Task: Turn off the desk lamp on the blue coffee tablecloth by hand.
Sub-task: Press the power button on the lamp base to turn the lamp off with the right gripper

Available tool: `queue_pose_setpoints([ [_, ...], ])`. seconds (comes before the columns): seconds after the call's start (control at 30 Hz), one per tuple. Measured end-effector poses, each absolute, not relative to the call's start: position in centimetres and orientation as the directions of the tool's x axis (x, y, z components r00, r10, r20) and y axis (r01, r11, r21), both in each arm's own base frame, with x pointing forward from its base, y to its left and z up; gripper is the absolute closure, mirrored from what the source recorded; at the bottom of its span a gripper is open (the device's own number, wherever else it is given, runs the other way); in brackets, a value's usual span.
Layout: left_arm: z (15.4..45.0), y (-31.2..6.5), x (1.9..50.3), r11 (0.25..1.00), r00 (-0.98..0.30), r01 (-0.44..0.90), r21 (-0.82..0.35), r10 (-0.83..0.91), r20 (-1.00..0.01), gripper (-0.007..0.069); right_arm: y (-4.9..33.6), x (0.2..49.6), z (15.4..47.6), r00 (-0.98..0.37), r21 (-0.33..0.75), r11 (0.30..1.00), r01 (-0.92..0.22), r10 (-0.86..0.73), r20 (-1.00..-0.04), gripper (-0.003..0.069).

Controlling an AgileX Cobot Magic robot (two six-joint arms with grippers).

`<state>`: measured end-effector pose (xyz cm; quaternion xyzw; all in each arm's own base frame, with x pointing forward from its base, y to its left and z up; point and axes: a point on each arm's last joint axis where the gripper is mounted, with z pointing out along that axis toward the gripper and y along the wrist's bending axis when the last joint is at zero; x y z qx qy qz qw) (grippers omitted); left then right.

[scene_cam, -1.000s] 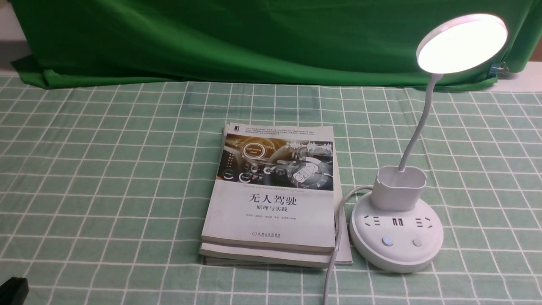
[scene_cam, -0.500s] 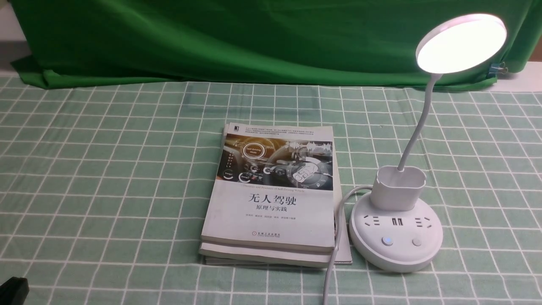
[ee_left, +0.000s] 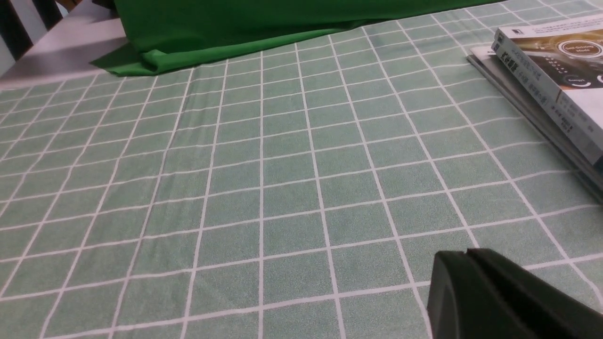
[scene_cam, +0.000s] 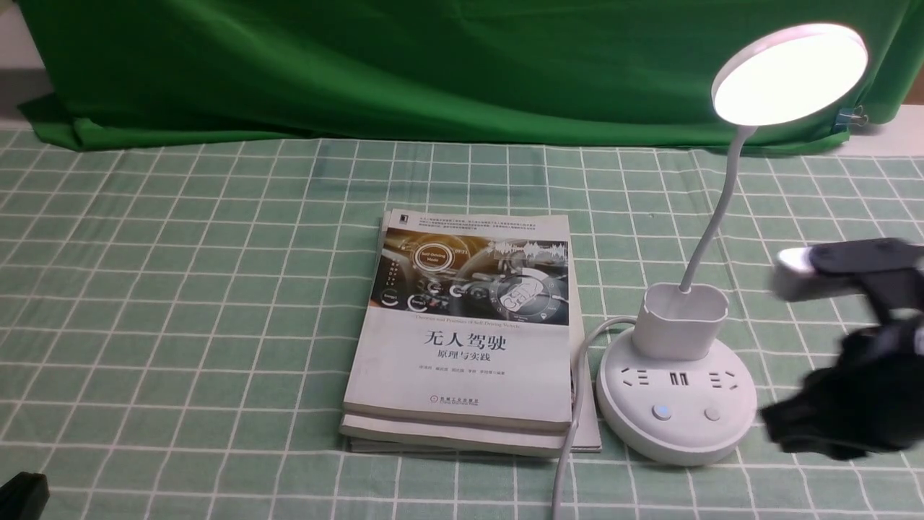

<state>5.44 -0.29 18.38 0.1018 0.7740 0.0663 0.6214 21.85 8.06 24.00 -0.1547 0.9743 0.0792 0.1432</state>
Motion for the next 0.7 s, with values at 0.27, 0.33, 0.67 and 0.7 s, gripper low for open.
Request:
queue_pose_setpoints([
  [0.27, 18.4, -0.3, 5.4, 0.970, -0.207, 0.075, 0.229, 0.240, -0.948, 0.0625, 9.8, 25.6, 21.8, -0.909, 0.104, 0.937, -0.333, -0.290, -0.299, 0.0620],
  [0.33, 18.4, -0.3, 5.4, 0.970, -0.207, 0.075, 0.229, 0.240, -0.948, 0.0625, 9.9, 26.0, 21.7, -0.908, 0.104, 0.938, -0.332, -0.288, -0.303, 0.0620],
  [0.67, 18.4, -0.3, 5.4, 0.970, -0.207, 0.075, 0.229, 0.240, -0.948, 0.0625, 10.4, 27.3, 19.7, -0.925, 0.112, 0.941, -0.320, -0.284, -0.253, 0.0620],
  [0.7, 18.4, -0.3, 5.4, 0.970, -0.207, 0.075, 0.229, 0.240, -0.948, 0.0625, 10.4, 27.4, 19.5, -0.926, 0.112, 0.941, -0.319, -0.285, -0.246, 0.0620],
])
